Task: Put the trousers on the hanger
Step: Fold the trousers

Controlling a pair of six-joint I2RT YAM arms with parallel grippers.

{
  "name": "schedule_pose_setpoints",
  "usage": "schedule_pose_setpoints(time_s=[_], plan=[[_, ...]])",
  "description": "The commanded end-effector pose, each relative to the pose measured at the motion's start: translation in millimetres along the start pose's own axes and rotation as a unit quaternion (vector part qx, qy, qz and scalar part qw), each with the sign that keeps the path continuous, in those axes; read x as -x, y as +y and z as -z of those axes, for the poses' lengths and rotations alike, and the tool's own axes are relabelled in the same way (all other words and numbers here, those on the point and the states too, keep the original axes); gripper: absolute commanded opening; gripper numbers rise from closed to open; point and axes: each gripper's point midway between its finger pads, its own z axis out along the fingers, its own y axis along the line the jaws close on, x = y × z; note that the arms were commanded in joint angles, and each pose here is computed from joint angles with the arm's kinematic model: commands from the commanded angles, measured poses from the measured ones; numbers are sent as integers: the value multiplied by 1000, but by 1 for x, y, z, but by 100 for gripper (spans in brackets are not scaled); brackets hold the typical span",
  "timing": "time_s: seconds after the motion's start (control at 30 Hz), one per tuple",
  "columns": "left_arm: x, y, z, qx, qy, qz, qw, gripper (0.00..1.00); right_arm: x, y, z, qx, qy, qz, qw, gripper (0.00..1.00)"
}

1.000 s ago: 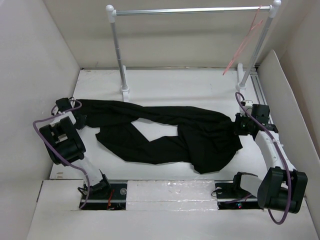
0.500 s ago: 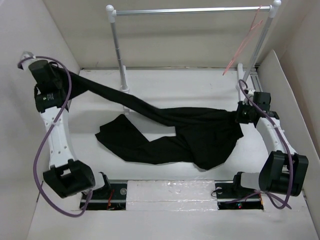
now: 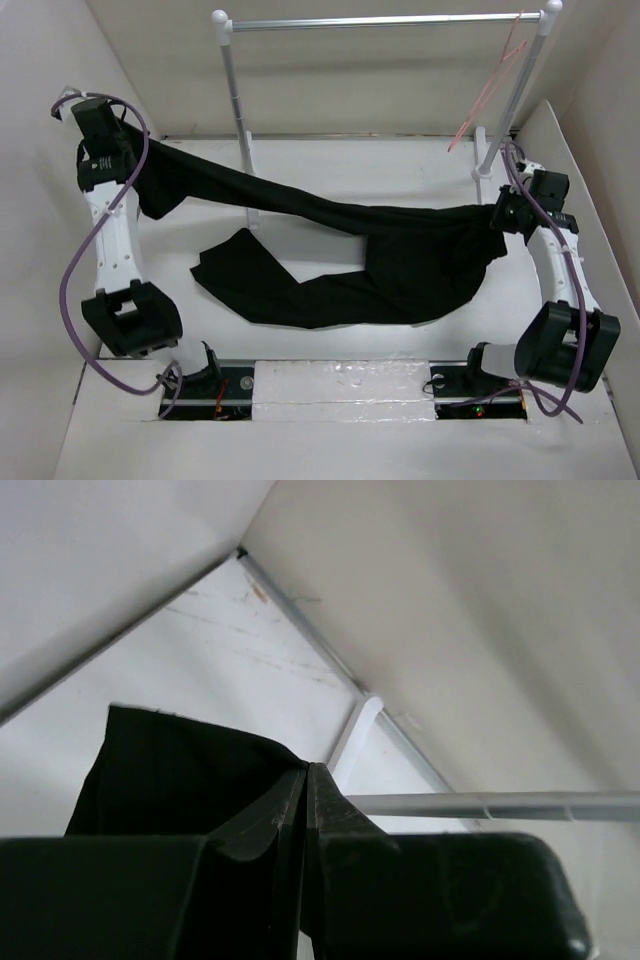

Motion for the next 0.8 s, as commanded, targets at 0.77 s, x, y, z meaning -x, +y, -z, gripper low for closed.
schedule_pose_setpoints(time_s=[0.77], plan=[[-63, 87, -80, -4, 33, 18, 999, 0, -31, -36, -37, -5, 21, -45, 999, 0]])
